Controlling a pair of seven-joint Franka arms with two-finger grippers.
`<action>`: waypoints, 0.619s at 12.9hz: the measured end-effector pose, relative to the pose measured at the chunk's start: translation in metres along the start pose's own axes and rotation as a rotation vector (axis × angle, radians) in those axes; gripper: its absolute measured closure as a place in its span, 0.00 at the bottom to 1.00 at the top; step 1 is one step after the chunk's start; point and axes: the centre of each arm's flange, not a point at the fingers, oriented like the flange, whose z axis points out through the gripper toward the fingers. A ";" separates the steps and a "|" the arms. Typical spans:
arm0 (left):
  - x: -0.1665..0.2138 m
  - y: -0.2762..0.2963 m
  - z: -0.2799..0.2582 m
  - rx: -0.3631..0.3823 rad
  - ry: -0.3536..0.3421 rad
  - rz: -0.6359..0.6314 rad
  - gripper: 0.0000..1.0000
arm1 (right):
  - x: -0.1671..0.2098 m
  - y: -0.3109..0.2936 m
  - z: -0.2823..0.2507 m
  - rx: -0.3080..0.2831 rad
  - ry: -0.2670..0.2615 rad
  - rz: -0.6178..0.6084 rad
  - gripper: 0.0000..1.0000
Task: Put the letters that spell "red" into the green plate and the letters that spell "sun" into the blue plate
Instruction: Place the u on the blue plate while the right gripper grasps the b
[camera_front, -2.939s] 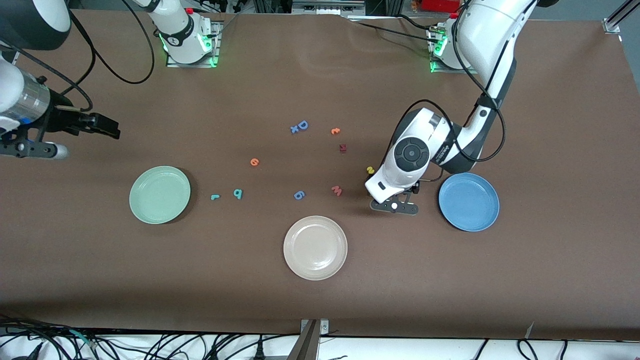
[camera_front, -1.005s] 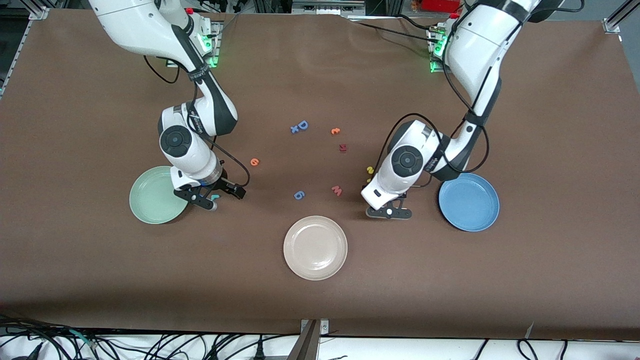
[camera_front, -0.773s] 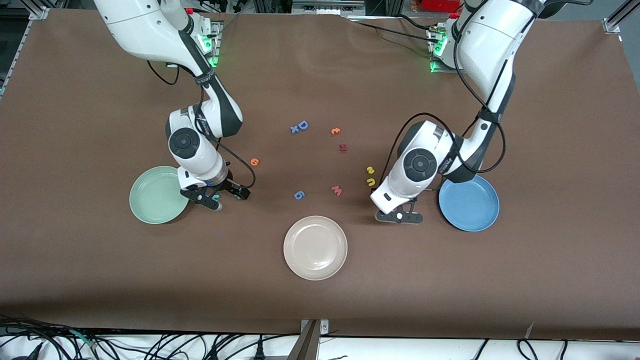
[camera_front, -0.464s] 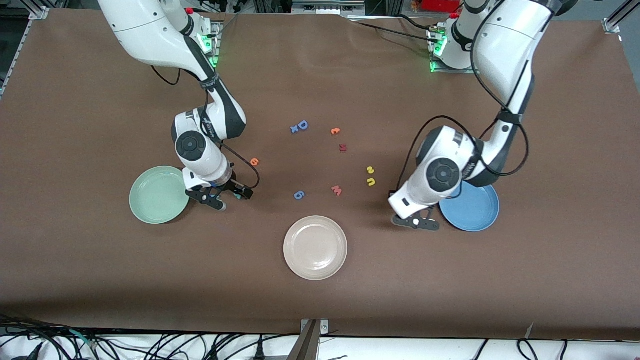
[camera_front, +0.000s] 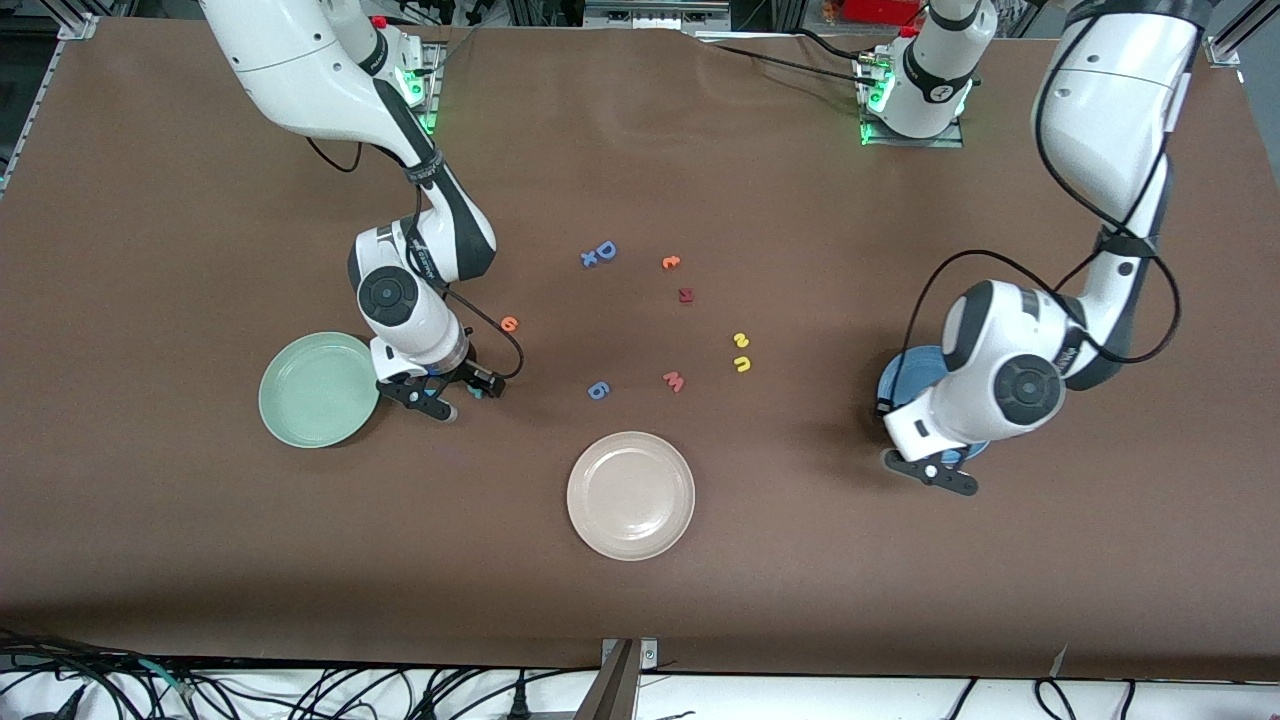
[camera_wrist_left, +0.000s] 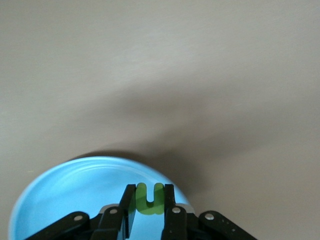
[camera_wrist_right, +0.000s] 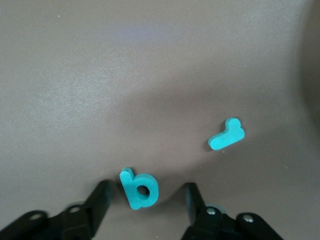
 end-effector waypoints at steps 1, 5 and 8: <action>-0.004 -0.017 0.001 -0.003 -0.002 0.015 0.74 | 0.001 -0.002 -0.002 0.004 0.004 0.000 0.49; -0.012 -0.041 0.019 -0.019 -0.023 0.051 0.74 | 0.003 -0.004 -0.005 0.008 0.007 -0.001 0.72; -0.012 -0.040 0.023 -0.023 -0.028 0.055 0.74 | 0.005 -0.006 -0.007 -0.006 -0.006 -0.001 0.72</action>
